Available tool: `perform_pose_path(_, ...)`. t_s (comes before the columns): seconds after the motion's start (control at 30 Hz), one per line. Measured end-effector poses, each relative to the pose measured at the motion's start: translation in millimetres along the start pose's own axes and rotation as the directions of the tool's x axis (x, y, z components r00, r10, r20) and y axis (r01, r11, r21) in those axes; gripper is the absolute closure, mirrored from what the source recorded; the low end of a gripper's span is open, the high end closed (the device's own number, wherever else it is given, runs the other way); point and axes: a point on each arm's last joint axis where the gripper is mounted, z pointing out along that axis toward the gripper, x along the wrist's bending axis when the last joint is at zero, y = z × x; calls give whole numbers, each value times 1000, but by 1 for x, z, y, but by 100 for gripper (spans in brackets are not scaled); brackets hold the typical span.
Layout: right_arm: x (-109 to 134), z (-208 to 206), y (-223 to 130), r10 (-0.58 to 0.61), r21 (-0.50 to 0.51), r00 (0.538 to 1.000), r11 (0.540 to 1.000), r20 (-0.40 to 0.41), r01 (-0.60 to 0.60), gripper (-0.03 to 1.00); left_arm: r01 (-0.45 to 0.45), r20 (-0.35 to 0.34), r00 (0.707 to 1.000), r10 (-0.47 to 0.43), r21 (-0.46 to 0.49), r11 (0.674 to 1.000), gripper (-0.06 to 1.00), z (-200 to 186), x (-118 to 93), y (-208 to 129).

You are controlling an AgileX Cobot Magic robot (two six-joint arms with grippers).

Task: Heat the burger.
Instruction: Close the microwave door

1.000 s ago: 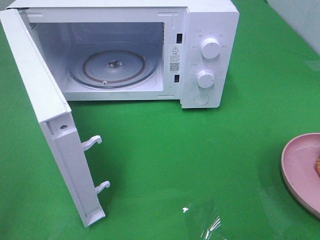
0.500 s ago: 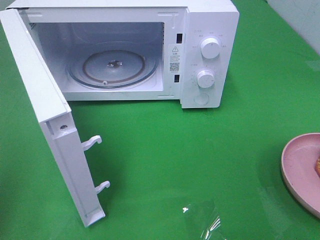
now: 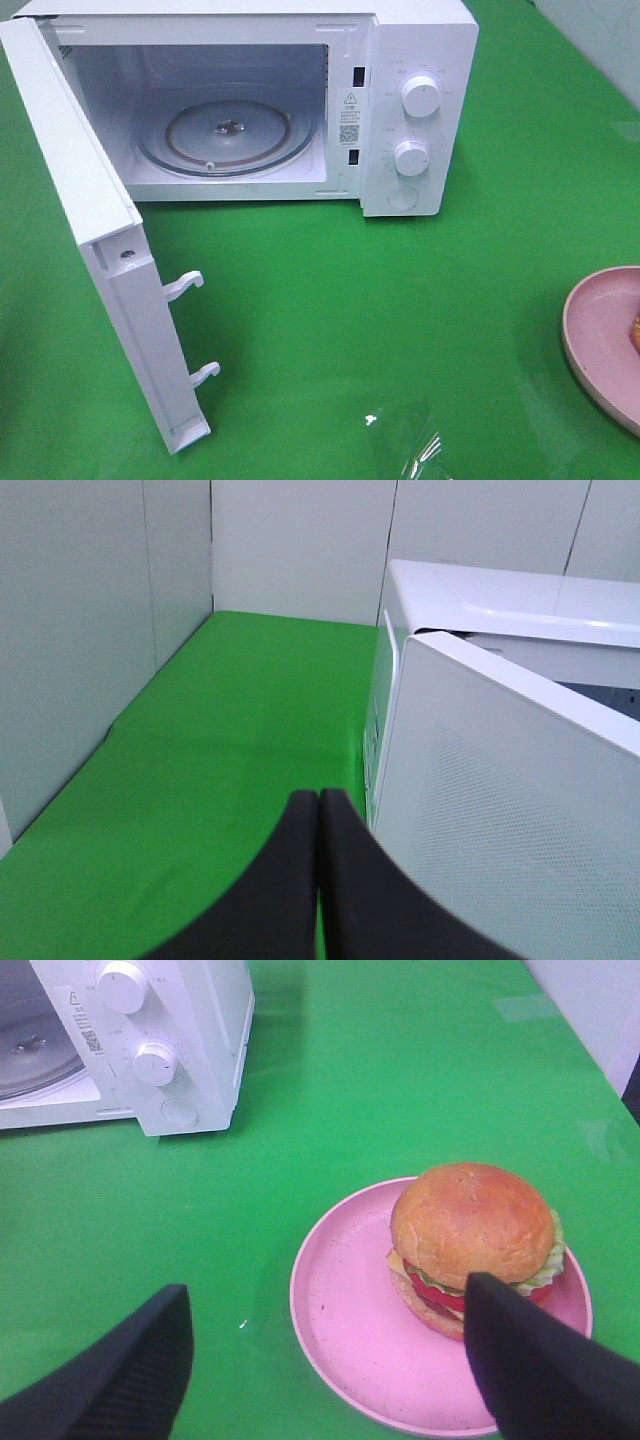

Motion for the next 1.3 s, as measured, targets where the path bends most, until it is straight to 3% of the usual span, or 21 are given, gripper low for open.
perform_pose_path(0.3, 0, 0, 0, 0, 0, 1000, 1000, 0, 0, 24, 37, 14, 999, -37, 61, 997, 94, 27, -1, -14)
perform_pose_path(0.4, 0, 0, 0, 0, 0, 1000, 1000, 0, 0, 24, 23, 66, 997, -29, 82, 996, 94, 36, -6, -21)
perform_pose_path(0.43, 0, 0, 0, 0, 0, 1000, 1000, 0, 0, 24, -2, 122, 993, -7, 78, 997, 94, 41, -11, -23)
perform_pose_path(0.47, 0, 0, 0, 0, 0, 1000, 1000, 0, 0, 24, -2, 122, 993, -7, 78, 997, 94, 41, -11, -23)
perform_pose_path(0.5, 0, 0, 0, 0, 0, 1000, 1000, 0, 0, 24, -11, 165, 986, -3, 88, 996, 94, 46, -15, -28)
perform_pose_path(0.7, 0, 0, 0, 0, 0, 1000, 1000, 0, 0, 24, 9, 229, 973, -37, 122, 993, 94, 57, -23, -38)
perform_pose_path(0.83, 0, 0, 0, 0, 0, 1000, 1000, 0, 0, 24, -21, 308, 951, -31, 162, 987, 94, 70, -39, -44)
perform_pose_path(1.3, 0, 0, 0, 0, 0, 1000, 1000, 0, 0, 24, -59, 394, 919, -31, 216, 975, 94, 90, -74, -65)
